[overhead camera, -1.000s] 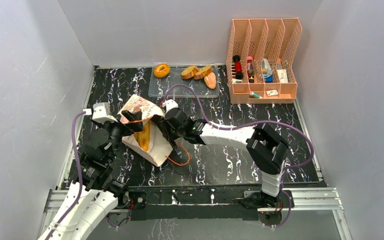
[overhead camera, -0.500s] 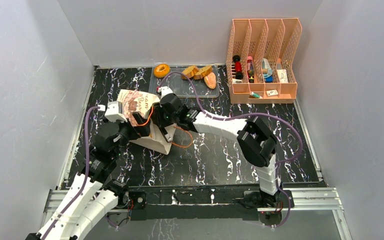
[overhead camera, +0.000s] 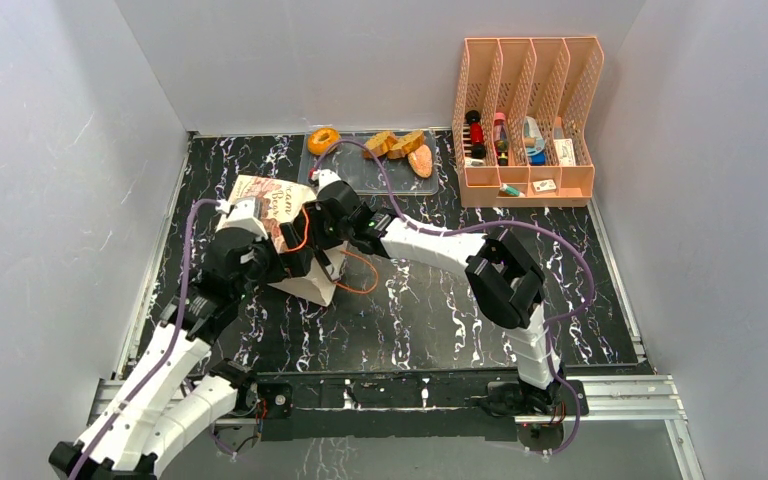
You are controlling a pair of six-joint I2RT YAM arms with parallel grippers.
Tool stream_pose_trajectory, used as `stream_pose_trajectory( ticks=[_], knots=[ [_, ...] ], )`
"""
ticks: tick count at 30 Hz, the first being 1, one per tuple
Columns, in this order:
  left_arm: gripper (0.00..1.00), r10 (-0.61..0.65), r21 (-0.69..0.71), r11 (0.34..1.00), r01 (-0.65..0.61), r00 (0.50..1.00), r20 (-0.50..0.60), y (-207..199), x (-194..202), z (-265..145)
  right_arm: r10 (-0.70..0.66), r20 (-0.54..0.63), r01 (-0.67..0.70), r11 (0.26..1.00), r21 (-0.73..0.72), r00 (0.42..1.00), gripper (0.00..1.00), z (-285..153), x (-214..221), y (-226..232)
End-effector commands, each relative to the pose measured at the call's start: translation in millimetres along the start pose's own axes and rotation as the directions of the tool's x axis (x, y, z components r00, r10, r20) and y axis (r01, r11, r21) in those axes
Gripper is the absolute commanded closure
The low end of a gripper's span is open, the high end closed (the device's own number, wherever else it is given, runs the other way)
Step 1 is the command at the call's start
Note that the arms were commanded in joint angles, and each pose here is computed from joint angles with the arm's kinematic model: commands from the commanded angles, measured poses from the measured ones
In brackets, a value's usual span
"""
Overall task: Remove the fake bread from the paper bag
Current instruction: Adjust the clamp.
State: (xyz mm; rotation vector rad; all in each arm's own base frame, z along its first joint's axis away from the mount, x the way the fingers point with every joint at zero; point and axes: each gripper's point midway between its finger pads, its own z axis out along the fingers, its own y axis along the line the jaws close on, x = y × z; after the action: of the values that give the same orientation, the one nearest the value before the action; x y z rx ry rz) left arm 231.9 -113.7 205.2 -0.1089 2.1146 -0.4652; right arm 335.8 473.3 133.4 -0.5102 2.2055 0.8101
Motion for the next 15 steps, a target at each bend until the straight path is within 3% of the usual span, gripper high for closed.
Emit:
stream_pose_trajectory(
  ticks=[1, 10, 15],
  knots=[
    [0.02, 0.003, -0.042, 0.999, -0.006, 0.997, -0.078, 2, 5, 5, 0.003, 0.116, 0.003, 0.999, -0.048, 0.993, 0.96, -13, -48, 17],
    [0.02, 0.063, -0.243, 0.963, -0.115, 0.976, -0.21, 36, 15, 10, -0.016, 0.139, 0.026, 0.997, -0.068, 0.99, 0.96, -19, -64, 24],
    [0.02, 0.091, -0.23, 0.961, -0.152, 0.963, -0.254, 34, 15, 5, -0.012, 0.142, 0.023, 0.997, -0.072, 0.99, 0.96, -18, -69, 15]
  ],
)
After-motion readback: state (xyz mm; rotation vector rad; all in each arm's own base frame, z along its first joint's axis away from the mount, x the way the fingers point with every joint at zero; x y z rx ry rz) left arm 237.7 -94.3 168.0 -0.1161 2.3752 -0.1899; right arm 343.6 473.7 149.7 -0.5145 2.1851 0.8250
